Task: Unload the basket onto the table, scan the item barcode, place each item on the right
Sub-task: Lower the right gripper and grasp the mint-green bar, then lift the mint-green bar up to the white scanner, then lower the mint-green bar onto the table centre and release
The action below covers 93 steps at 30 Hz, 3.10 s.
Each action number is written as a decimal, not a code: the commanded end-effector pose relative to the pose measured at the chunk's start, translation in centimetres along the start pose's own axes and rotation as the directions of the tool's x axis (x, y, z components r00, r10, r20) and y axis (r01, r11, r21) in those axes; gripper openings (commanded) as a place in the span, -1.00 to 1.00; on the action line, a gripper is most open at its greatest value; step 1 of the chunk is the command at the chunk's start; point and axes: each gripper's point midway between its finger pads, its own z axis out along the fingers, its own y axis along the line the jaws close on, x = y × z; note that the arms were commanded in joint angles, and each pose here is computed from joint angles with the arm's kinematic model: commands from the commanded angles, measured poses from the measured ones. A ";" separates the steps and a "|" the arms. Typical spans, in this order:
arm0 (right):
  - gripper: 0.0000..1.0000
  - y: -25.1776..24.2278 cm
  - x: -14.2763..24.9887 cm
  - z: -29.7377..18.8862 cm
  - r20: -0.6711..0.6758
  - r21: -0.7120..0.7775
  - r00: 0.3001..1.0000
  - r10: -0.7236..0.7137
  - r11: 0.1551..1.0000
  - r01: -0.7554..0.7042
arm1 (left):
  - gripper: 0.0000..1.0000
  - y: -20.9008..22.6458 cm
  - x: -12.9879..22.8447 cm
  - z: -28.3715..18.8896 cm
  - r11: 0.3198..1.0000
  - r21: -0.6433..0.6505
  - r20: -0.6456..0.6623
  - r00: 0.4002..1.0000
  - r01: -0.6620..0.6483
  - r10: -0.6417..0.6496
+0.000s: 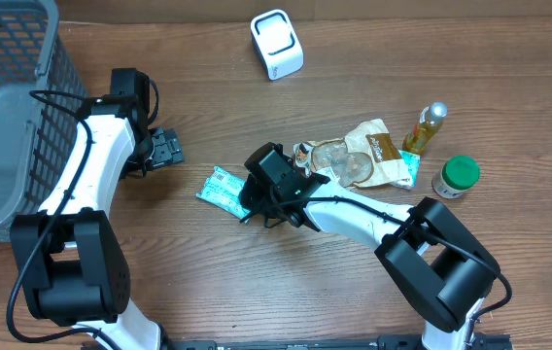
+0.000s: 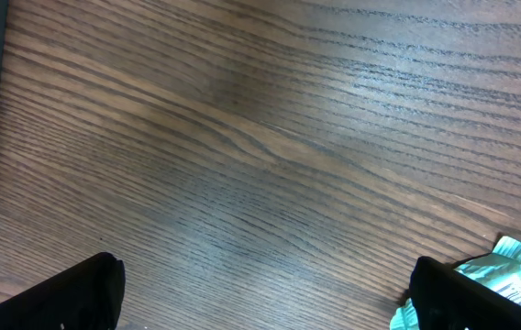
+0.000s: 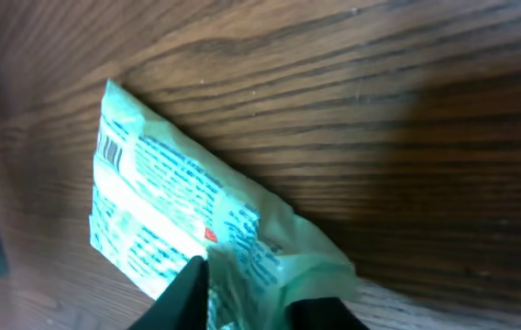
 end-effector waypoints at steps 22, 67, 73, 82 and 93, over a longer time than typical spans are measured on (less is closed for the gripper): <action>-0.93 3.6 -5.1 -7.2 0.131 -0.074 0.869 -0.477 0.869 0.489 | 0.99 0.1 -0.2 -0.9 1.000 0.002 0.024 1.000 -0.014 0.014; -0.93 7.1 -32.8 -13.7 0.088 0.968 -0.218 -0.972 0.032 0.249 | 0.99 0.1 -0.2 -0.9 1.000 0.002 0.025 1.000 -0.014 0.013; -0.93 6.3 -32.7 -12.3 0.059 0.954 -0.192 -0.980 -0.001 0.299 | 0.99 0.1 -0.2 -0.9 1.000 0.002 0.024 1.000 -0.014 0.014; -0.93 7.5 -32.9 -21.1 0.387 0.919 -0.172 -0.906 0.393 -0.003 | 0.99 0.1 -0.2 -0.9 1.000 0.002 0.025 1.000 -0.014 0.013; -0.93 8.9 -27.5 -18.5 0.307 0.910 0.084 -0.948 0.319 0.264 | 0.99 0.1 -0.2 -0.9 1.000 0.002 0.024 1.000 -0.014 0.014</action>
